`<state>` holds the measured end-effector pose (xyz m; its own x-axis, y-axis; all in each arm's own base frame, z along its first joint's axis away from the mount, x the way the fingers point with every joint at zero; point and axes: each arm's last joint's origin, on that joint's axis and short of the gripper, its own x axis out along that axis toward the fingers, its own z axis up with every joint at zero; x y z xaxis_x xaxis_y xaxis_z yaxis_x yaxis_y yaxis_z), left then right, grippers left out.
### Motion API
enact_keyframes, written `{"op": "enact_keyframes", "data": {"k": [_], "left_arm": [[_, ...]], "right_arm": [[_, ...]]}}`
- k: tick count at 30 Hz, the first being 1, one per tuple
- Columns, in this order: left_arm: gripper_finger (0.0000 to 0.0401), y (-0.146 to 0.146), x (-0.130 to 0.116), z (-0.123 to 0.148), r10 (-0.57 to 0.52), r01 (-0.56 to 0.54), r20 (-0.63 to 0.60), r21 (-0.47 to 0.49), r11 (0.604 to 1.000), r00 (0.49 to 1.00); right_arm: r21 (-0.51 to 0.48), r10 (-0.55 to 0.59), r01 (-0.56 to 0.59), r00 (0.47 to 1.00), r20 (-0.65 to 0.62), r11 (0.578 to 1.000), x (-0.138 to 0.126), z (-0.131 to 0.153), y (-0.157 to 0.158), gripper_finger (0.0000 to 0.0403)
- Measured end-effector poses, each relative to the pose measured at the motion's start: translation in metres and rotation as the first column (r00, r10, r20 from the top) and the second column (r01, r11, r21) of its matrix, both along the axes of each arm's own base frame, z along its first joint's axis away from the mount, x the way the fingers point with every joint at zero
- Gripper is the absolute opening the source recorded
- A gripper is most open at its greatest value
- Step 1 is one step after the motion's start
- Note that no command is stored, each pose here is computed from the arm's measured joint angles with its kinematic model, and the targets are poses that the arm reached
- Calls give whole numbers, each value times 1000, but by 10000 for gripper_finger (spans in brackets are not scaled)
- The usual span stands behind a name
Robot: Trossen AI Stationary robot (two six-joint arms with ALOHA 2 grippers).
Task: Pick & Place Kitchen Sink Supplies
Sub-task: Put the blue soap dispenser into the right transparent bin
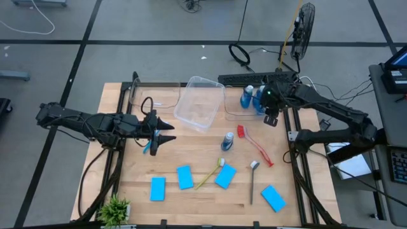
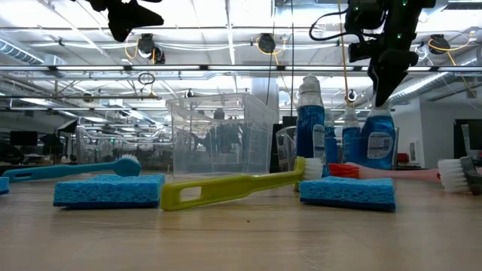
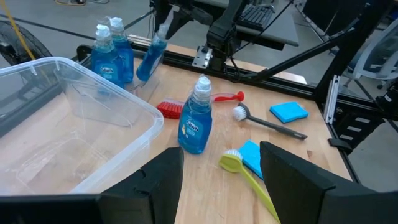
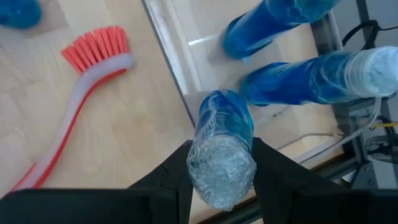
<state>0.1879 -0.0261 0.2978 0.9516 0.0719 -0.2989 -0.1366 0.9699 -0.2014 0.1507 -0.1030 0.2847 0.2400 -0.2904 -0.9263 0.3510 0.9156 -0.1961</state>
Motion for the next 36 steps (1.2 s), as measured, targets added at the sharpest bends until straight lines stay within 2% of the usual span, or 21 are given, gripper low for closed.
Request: {"op": "enact_keyframes", "data": {"k": [9,17,25,36], "left_arm": [[214,6,1,0,34,-34,1,-8,999,999],[214,8,1,0,47,-47,1,-8,999,999],[214,8,1,0,46,-46,1,-8,999,999],[214,8,1,0,45,-45,1,-10,999,999]], "right_arm": [[9,-19,19,1000,-4,1000,-3,-8,-5,131],[-6,16,-17,1000,-12,1000,-3,-8,-6,139],[-97,16,-19,999,-39,995,-1,-6,-9,165],[-162,32,-32,999,-2,986,1,0,-12,185]]}}
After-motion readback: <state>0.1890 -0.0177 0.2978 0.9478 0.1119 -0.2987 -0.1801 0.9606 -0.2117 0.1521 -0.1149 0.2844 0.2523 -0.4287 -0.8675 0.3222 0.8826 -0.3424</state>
